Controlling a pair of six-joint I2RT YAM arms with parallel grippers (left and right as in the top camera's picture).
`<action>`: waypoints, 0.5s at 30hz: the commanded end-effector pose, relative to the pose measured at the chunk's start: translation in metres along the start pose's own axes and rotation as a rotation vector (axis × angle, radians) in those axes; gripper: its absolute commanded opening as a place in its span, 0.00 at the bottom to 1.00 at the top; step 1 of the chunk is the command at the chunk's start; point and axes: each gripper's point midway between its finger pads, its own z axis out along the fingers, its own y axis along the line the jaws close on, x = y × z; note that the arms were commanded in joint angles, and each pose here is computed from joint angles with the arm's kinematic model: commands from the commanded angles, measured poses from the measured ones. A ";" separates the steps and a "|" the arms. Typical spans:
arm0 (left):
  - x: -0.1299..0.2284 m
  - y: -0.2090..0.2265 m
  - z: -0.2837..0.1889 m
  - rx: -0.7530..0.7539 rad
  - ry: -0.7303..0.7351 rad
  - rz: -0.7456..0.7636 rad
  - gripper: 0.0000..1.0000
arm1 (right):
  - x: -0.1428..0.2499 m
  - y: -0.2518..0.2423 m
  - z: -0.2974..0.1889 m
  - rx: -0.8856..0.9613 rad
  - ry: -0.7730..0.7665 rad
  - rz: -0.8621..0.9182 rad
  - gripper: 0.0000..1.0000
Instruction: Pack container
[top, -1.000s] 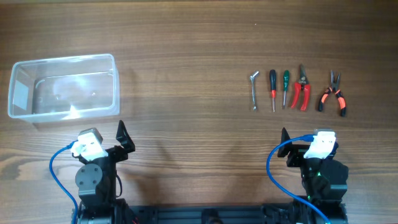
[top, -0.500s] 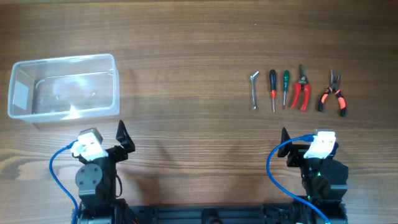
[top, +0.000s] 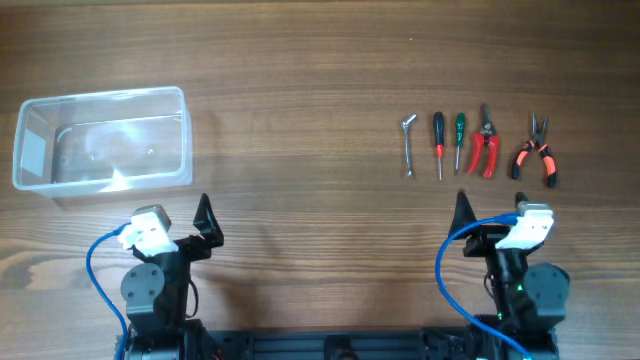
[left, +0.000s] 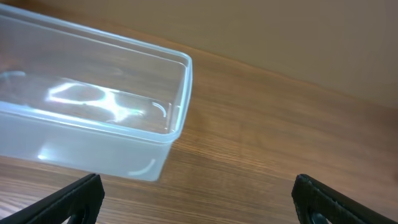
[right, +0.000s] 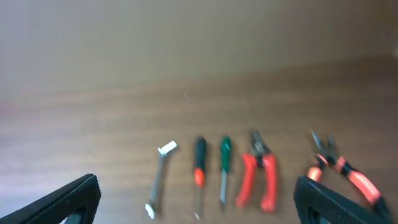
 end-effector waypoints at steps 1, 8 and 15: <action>-0.026 -0.012 -0.006 0.042 -0.043 -0.138 1.00 | -0.022 0.020 -0.001 -0.110 -0.059 0.060 1.00; -0.091 -0.014 -0.011 -0.041 -0.088 -0.192 0.99 | -0.047 0.022 0.021 -0.088 0.050 0.186 1.00; -0.136 -0.017 0.027 -0.141 0.075 -0.186 1.00 | -0.066 0.023 0.077 -0.037 0.378 0.153 1.00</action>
